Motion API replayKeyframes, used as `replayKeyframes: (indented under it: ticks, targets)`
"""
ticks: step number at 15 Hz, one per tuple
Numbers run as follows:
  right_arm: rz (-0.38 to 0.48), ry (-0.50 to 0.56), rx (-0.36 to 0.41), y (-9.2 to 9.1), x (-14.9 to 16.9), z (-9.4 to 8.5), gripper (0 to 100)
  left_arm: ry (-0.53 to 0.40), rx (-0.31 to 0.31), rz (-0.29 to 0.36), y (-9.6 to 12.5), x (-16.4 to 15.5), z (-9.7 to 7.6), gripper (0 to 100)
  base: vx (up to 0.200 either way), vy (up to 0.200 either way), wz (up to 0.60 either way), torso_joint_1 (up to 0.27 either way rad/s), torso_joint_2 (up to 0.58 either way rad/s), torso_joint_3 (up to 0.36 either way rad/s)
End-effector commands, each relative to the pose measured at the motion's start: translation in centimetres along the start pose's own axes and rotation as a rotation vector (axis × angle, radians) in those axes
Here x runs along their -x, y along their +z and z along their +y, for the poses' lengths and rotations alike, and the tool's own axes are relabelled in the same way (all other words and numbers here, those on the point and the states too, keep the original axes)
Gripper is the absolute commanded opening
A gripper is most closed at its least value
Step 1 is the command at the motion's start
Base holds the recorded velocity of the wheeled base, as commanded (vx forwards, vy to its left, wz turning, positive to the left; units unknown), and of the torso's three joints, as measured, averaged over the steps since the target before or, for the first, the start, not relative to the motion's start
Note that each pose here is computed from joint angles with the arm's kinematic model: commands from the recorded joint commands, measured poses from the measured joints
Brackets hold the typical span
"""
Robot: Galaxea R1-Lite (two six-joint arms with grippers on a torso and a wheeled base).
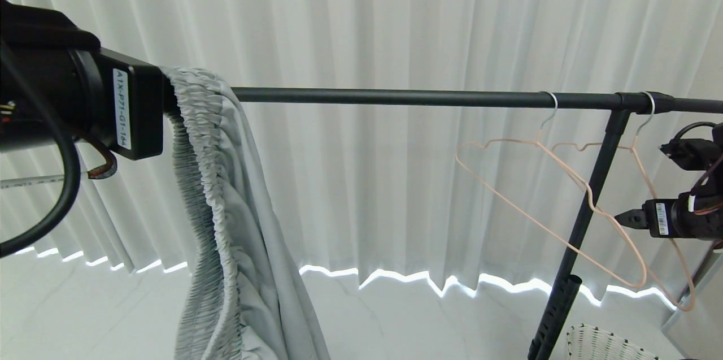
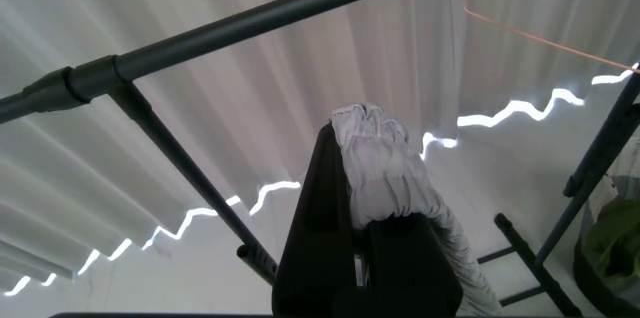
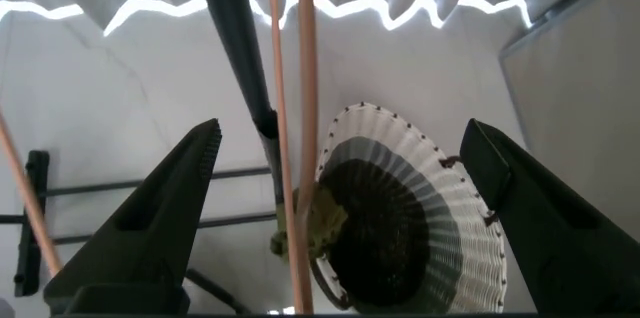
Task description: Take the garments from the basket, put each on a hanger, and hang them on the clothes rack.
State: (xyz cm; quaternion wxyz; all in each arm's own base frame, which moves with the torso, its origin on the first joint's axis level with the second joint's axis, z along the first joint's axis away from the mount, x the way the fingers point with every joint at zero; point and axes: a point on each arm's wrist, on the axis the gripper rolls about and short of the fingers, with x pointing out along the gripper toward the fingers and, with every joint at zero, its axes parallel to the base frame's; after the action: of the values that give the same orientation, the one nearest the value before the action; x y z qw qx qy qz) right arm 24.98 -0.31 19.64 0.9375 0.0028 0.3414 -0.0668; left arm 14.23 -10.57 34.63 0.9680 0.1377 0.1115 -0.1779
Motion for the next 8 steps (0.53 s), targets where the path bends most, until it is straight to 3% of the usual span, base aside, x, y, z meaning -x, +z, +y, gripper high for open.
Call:
replayKeyframes:
  ticks: [1,3,4,8]
  targets:
    - [0.02,0.001,0.002,-0.13,-0.66,0.0,100,0.001,0.0,-0.001,0.0,0.01,0.0,0,0.0,0.0,0.0,0.0,0.0,0.0]
    - [0.023,0.015,0.002,-0.15,-0.75,0.04,100,0.001,0.0,0.001,-0.01,0.01,0.0,0,0.0,0.0,0.0,0.0,0.0,0.0]
    - [0.025,0.016,0.002,-0.16,-0.85,0.06,0,0.001,0.0,-0.001,0.0,0.01,0.0,0,0.0,0.0,0.0,0.0,0.0,0.0]
    - [0.034,0.016,-0.001,-0.21,-1.32,0.07,0,0.001,0.001,-0.002,-0.04,0.13,0.04,0,0.0,0.0,0.0,0.0,0.0,0.0]
